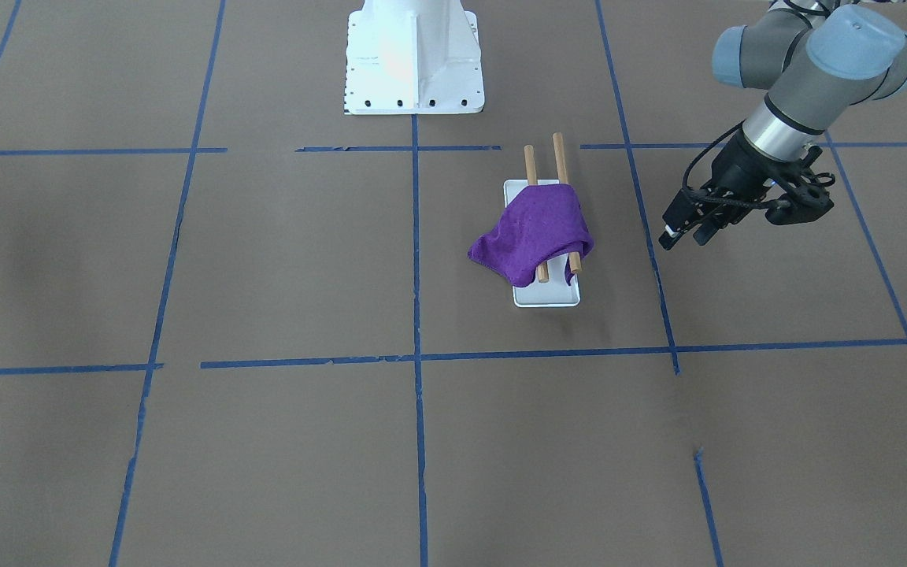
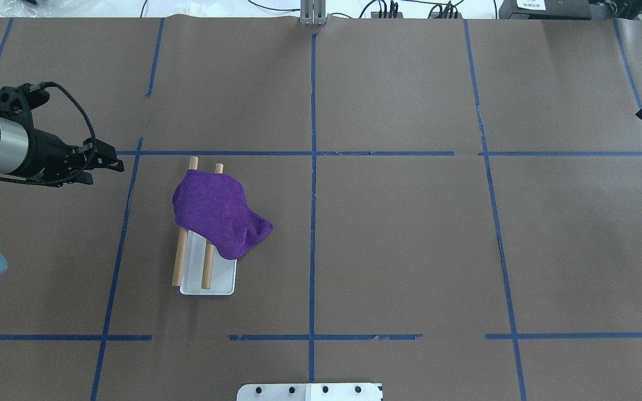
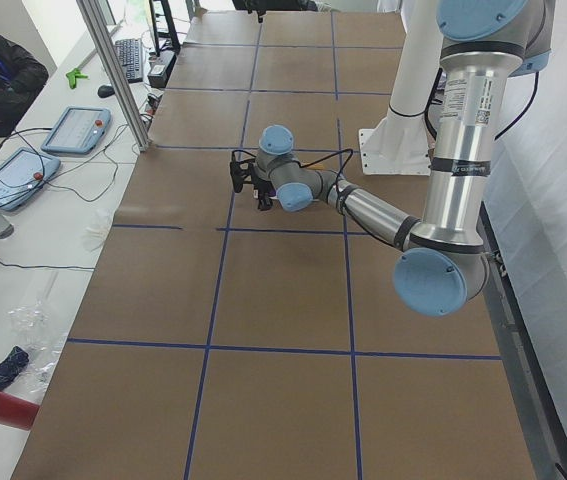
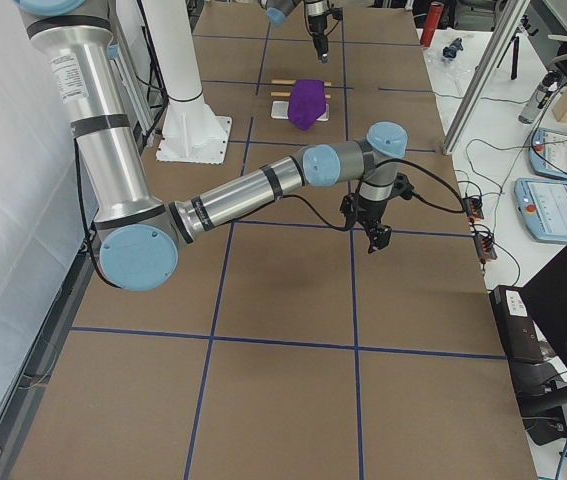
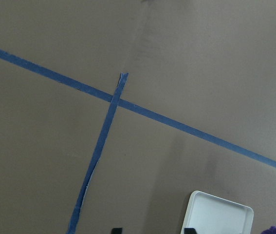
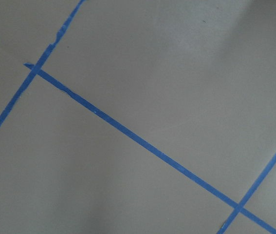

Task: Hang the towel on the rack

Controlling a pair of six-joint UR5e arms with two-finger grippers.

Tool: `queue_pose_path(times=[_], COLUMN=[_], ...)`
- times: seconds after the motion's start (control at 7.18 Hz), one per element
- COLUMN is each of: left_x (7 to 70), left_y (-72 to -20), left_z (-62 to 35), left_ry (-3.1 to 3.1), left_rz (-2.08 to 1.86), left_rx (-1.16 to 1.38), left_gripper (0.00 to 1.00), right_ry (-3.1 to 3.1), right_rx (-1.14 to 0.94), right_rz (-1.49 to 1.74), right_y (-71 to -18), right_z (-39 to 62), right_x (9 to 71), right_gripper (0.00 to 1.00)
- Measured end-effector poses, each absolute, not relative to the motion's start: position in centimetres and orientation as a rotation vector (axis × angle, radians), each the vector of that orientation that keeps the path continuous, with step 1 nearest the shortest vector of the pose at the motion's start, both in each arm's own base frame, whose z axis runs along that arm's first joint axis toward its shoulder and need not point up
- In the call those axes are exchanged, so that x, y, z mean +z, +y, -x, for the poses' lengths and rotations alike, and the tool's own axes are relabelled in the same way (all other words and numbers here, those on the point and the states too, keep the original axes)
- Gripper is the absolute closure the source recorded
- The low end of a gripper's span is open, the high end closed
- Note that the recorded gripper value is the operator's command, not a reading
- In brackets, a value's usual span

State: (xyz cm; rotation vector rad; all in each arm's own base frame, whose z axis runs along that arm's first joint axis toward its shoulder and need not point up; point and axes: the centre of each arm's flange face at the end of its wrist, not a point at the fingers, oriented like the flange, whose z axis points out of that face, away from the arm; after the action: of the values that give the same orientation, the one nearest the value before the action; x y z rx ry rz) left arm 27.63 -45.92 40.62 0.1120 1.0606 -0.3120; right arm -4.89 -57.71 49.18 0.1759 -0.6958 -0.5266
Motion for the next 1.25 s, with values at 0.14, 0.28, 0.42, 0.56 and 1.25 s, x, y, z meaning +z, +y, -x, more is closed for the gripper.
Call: queue_pose_path(times=[0.14,0.28,0.42,0.56,1.25], left_x=[42.1,43.9,46.2,48.5,61.7], left_y=[-45.9,-46.0,-46.3,-46.9,-46.6], left_z=[-26.1,-24.0,-21.0,-17.7,-0.6], left_ry=[1.029,0.986,0.923,0.839,0.790], left_rz=[-0.158,-0.216,-0.282,-0.333,-0.173], left_rx=[-0.248,-0.169,-0.070,0.032,0.208], left_gripper=[0.00,0.00,0.00,0.00,0.00], right_ry=[-0.717,-0.725,-0.732,-0.739,-0.752], right_rx=[-0.449,-0.385,-0.328,-0.278,-0.116], right_rz=[-0.132,-0.088,-0.046,-0.015,-0.012], right_y=[-56.7,-54.8,-52.3,-50.2,-47.2], right_z=[1.4,-1.6,-4.1,-6.0,-7.6], right_x=[52.9,56.5,60.0,62.4,64.1], right_gripper=[0.00,0.00,0.00,0.00,0.00])
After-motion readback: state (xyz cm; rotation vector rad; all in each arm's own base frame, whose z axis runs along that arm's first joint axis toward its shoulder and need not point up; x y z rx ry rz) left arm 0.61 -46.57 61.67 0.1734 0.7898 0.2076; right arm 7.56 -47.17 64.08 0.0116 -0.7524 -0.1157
